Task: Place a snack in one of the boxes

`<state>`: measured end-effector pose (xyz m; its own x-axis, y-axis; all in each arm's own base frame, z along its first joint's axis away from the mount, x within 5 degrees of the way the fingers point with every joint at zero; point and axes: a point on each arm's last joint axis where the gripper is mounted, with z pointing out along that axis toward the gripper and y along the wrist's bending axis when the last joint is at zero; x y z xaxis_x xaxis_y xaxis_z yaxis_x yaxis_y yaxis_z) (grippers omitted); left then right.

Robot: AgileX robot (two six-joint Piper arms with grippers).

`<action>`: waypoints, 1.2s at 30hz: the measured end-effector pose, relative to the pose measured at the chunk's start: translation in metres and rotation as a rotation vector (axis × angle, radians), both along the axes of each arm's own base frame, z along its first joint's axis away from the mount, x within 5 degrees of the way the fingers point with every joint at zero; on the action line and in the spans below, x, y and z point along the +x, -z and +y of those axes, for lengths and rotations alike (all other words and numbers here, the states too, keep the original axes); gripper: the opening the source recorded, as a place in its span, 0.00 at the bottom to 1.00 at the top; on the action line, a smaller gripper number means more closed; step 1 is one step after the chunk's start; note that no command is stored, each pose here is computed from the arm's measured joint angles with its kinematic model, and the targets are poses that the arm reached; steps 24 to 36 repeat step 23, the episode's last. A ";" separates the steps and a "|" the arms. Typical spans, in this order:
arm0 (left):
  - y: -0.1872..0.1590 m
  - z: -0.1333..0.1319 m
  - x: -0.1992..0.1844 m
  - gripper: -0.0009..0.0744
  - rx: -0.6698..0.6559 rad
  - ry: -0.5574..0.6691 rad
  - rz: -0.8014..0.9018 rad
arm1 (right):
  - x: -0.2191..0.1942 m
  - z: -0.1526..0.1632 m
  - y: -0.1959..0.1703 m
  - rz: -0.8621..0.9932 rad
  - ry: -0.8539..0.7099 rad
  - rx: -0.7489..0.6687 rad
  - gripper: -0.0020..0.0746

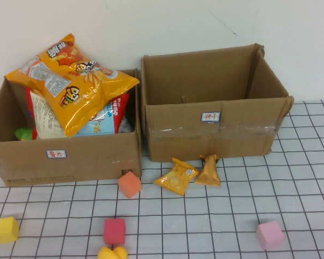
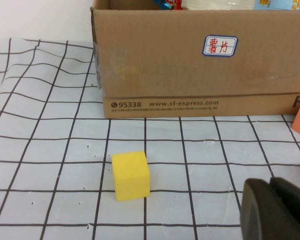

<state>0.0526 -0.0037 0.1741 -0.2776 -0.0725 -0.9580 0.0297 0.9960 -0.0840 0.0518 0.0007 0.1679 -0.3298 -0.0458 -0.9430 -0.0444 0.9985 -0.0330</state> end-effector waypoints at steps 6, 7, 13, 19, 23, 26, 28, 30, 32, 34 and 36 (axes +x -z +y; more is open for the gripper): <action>0.000 0.000 0.000 0.01 0.000 0.000 0.000 | 0.000 0.000 0.000 0.000 -0.001 -0.002 0.02; 0.000 0.000 0.000 0.01 0.000 0.000 0.000 | 0.000 0.000 0.000 0.001 -0.001 -0.002 0.02; 0.000 0.000 0.000 0.01 0.000 0.000 0.000 | 0.000 0.000 0.000 0.001 -0.001 -0.002 0.02; 0.000 0.000 0.000 0.01 0.000 0.000 0.000 | 0.000 -0.001 0.000 0.001 0.009 -0.002 0.02; 0.000 0.000 0.000 0.01 0.000 0.000 0.000 | 0.000 -0.002 0.000 0.001 0.037 -0.002 0.02; 0.000 0.000 0.000 0.01 0.000 0.000 0.000 | 0.000 -0.002 0.000 0.001 0.037 -0.002 0.02; 0.000 0.000 0.000 0.01 0.000 0.000 0.000 | 0.000 -0.002 0.000 0.001 0.037 -0.002 0.02; 0.000 0.000 0.000 0.01 0.000 0.000 0.000 | 0.000 -0.002 0.000 0.001 0.037 -0.002 0.02; 0.000 0.000 0.000 0.01 0.000 0.000 0.000 | 0.000 -0.002 0.000 0.001 0.037 -0.002 0.02; 0.000 0.000 0.000 0.01 0.000 0.000 0.000 | 0.000 -0.002 0.000 0.001 0.037 -0.002 0.02; 0.000 0.000 0.000 0.01 0.000 0.000 0.000 | 0.000 -0.002 0.000 0.001 0.037 -0.002 0.02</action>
